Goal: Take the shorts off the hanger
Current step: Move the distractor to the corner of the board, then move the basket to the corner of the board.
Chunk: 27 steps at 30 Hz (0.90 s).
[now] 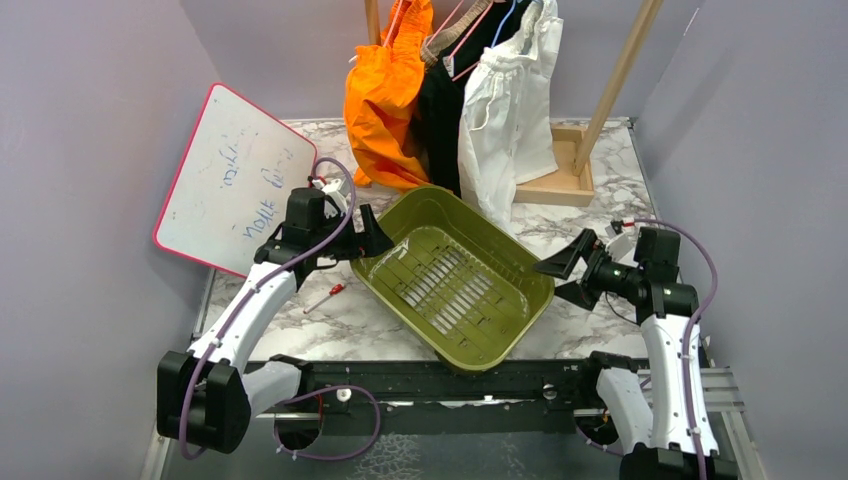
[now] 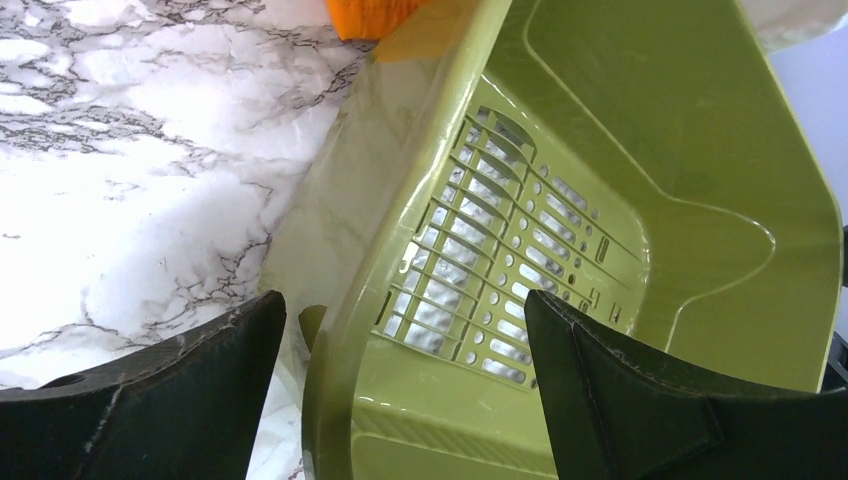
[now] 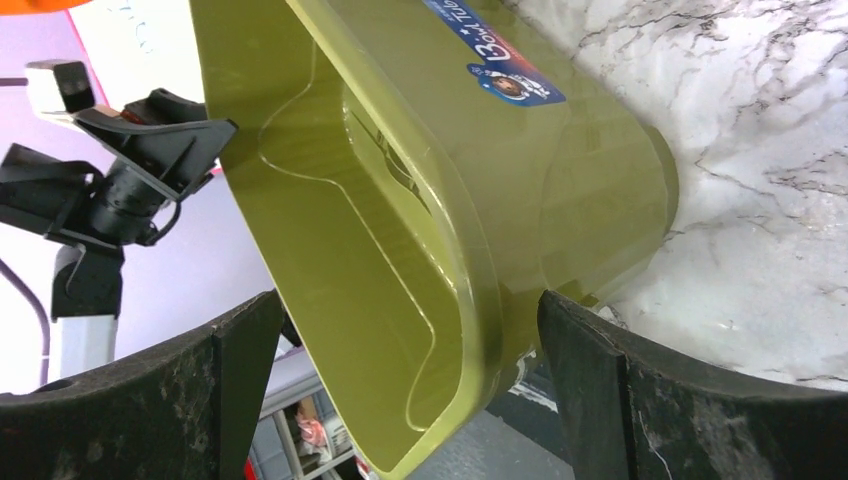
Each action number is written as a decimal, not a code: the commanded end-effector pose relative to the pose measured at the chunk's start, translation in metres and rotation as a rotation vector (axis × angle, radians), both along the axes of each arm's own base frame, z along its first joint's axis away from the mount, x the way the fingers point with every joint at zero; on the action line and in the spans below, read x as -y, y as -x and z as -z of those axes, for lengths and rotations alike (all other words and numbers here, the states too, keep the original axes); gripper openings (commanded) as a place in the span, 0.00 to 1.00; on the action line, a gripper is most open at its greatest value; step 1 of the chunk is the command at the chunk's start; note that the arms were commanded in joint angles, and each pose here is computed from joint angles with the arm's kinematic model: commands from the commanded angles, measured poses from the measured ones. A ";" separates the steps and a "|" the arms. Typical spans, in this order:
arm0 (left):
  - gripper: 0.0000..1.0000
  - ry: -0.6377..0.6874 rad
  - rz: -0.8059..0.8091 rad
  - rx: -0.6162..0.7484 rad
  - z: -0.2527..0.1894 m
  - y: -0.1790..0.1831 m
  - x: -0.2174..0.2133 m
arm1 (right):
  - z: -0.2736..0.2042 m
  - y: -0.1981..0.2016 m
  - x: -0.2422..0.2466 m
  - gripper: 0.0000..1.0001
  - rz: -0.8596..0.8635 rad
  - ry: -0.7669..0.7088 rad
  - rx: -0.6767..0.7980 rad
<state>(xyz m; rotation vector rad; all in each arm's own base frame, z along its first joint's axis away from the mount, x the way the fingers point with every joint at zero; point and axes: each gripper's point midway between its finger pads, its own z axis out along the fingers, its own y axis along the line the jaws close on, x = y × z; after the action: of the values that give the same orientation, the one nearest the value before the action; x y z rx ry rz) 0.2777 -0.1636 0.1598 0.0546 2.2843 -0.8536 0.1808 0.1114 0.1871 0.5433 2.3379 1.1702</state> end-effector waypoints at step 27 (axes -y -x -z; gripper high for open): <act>0.88 0.055 0.266 0.031 -0.007 0.025 0.049 | -0.028 -0.050 -0.001 0.99 0.035 -0.073 0.060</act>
<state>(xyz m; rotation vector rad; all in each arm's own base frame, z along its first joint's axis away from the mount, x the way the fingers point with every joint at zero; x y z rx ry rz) 0.2832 -0.1819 0.1594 0.2445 2.2727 -0.8898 0.1760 0.1286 0.1748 0.6668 2.3986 1.3747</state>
